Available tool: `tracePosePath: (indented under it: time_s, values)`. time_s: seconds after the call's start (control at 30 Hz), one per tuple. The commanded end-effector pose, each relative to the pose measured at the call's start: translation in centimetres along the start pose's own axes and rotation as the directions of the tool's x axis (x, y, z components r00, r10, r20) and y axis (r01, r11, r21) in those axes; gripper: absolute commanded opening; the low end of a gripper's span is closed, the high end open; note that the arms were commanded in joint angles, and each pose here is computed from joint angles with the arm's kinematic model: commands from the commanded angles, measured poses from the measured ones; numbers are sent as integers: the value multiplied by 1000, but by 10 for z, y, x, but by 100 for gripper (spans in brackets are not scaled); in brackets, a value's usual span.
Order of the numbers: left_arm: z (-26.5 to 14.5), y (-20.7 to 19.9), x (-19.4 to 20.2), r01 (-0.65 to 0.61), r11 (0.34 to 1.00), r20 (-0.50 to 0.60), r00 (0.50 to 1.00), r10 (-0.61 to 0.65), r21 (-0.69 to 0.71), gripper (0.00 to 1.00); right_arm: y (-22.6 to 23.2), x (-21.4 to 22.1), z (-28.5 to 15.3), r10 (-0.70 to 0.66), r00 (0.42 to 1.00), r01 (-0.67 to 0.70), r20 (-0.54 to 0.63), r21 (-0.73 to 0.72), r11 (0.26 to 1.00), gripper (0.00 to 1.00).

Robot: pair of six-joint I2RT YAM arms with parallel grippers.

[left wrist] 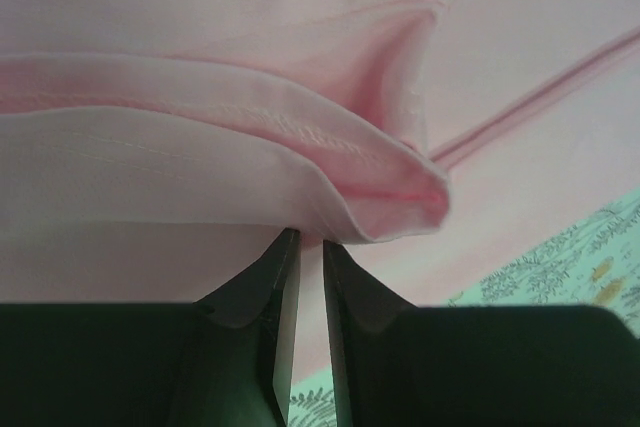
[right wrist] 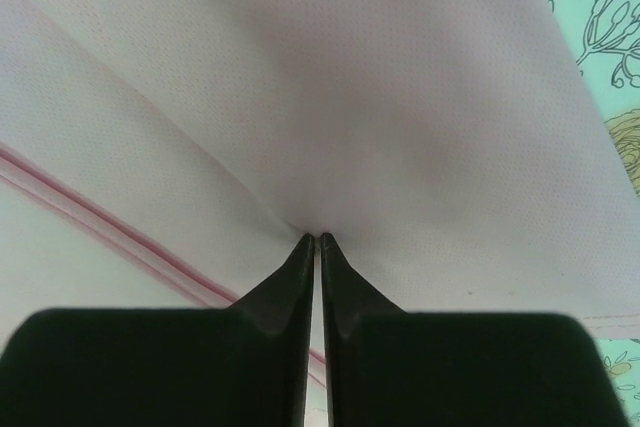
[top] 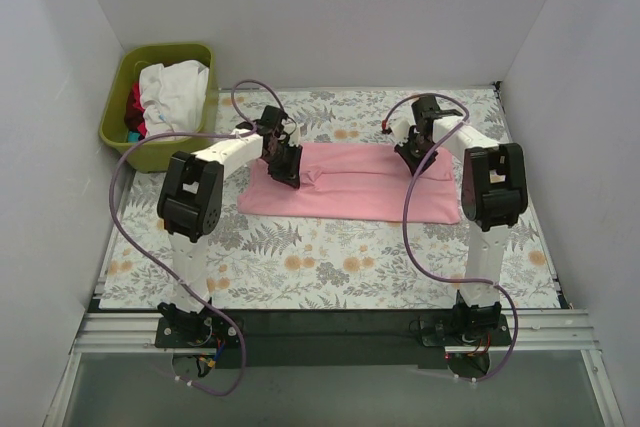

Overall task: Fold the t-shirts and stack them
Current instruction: Fold the tshirt

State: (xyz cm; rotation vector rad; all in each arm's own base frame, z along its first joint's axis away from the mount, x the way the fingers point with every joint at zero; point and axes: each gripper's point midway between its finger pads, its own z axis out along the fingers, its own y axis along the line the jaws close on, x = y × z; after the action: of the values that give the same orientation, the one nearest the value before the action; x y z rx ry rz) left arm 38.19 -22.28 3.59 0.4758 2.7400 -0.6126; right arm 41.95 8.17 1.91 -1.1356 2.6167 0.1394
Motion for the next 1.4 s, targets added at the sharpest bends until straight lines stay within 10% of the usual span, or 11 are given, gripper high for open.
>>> tracePosePath:
  time_s: [0.0, 0.4, 0.63, 0.9, 1.37]
  values:
    - [-3, 4, -32, -1, 999, 84, 996, 3, -32, 15, 36, 48, 16, 5, 988, -25, -157, -125, 992, 9]
    - [37, 49, -52, -143, 979, -15, 990, 143, -143, 17, 138, 103, 1, -90, 969, 16, -231, -303, 953, 7]
    - [35, 46, -117, -192, 974, 77, 976, 202, -120, 22, 246, 80, -64, -228, 972, 157, -55, -567, 808, 13]
    - [-29, 20, -124, -125, 984, 195, 970, 147, -124, 30, 176, 29, -76, -80, 997, 73, 5, -473, 878, 17]
    - [14, 39, -67, -44, 994, 44, 998, 49, -104, 29, 193, 55, -23, -54, 991, -13, -119, -505, 863, 11]
